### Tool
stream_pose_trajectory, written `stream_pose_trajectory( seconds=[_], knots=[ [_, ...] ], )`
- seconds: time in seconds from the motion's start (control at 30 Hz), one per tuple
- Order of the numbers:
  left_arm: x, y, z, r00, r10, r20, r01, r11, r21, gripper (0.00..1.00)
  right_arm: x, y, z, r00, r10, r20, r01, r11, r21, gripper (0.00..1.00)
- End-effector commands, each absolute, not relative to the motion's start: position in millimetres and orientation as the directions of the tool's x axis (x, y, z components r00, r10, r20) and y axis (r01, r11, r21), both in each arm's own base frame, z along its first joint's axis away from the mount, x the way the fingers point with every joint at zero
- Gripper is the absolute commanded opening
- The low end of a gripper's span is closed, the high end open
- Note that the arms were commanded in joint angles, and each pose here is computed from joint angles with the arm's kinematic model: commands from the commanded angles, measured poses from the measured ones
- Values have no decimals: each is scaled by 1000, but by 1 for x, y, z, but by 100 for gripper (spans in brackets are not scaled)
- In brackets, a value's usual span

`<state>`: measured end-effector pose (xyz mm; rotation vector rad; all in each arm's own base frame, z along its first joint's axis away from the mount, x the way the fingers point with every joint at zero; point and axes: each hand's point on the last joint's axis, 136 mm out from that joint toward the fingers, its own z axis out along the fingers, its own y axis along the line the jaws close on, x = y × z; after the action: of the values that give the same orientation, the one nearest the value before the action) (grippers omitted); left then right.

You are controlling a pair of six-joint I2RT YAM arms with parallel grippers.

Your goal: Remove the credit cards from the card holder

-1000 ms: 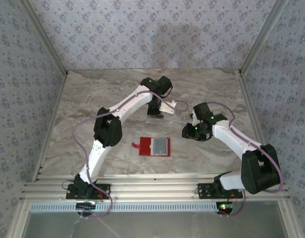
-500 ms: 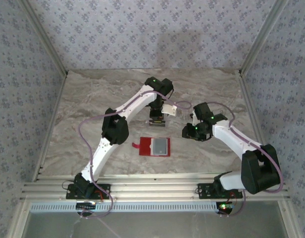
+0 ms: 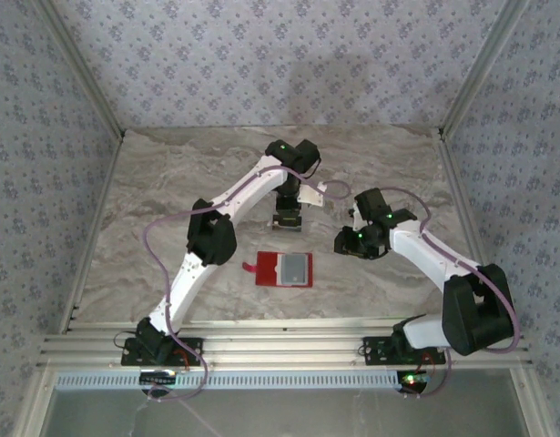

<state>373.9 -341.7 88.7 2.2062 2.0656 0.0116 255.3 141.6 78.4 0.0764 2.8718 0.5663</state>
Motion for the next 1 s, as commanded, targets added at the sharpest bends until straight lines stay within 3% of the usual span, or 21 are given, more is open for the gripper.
stream_pose_trajectory(
  seconds=[0.0, 0.23, 0.6, 0.73, 0.97],
  knots=[
    [389, -345, 101, 74, 994, -86, 984, -59, 171, 31, 258, 143, 83, -977, 78, -200, -5, 923, 384, 35],
    [386, -358, 122, -29, 979, -201, 986, 61, 155, 28, 260, 146, 90, -972, 88, -218, -5, 918, 397, 34],
    [381, -357, 168, -537, 729, -426, 803, 596, 9, 25, 262, 165, 99, -968, 97, -233, -23, 886, 464, 34],
    [366, -359, 178, -752, 478, -454, 626, 734, -264, 26, 261, 172, 100, -966, 123, -229, -9, 863, 505, 34],
    [345, -362, 184, -920, 88, -382, 312, 756, -575, 26, 256, 189, 92, -970, 153, -191, 19, 826, 563, 35]
  ],
)
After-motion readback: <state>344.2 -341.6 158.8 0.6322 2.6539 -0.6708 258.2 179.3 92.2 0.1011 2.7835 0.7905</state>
